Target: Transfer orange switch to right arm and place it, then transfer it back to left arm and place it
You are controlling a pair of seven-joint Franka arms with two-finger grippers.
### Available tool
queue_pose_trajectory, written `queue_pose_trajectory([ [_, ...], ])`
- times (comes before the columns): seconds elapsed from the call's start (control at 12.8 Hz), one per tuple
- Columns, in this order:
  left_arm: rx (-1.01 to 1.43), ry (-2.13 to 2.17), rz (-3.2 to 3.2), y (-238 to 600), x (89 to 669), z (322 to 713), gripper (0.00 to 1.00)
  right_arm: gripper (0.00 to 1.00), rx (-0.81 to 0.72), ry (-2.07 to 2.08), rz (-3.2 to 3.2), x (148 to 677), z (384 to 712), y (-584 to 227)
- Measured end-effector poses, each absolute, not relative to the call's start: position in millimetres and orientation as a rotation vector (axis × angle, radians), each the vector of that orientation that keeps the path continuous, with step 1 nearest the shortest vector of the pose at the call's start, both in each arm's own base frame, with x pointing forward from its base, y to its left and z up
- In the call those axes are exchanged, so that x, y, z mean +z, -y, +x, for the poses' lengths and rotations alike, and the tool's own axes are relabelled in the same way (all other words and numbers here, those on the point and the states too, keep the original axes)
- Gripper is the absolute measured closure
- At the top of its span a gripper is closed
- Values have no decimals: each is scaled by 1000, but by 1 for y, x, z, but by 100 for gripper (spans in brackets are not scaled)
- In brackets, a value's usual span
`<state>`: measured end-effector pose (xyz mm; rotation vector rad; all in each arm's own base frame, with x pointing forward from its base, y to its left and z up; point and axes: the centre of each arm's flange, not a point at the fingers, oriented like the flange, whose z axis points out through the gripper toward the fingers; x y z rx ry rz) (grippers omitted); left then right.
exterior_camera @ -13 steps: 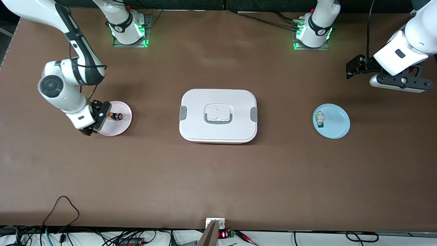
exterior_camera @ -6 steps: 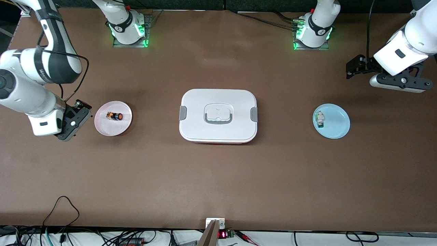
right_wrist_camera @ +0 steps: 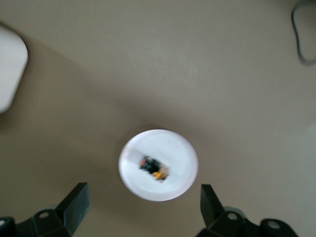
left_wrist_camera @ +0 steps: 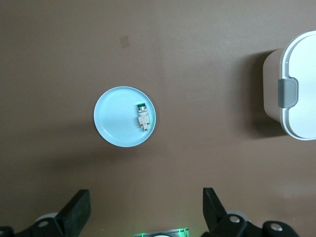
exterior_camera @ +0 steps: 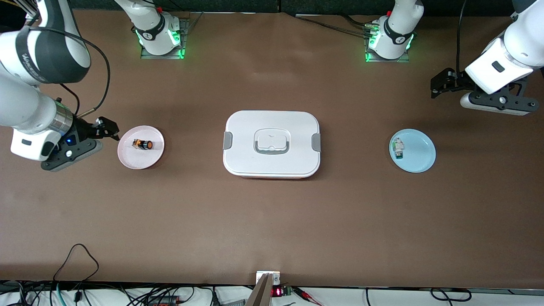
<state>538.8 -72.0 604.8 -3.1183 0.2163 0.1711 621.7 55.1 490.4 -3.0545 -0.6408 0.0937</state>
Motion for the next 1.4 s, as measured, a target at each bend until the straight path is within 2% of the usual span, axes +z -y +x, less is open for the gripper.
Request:
queue_pose_trajectory([
  [0.54,171,-216,-3118,72,605,539,0,0,210,55,-3030,569,605,-75],
  [0.78,171,-216,-3118,72,605,539,0,0,182,-35,-3059,573,608,-59],
  [1.09,171,-216,-3118,72,605,539,0,0,134,-292,-3095,569,617,28],
  [1.4,171,-216,-3118,72,605,539,0,0,113,-348,-3131,569,618,38],
])
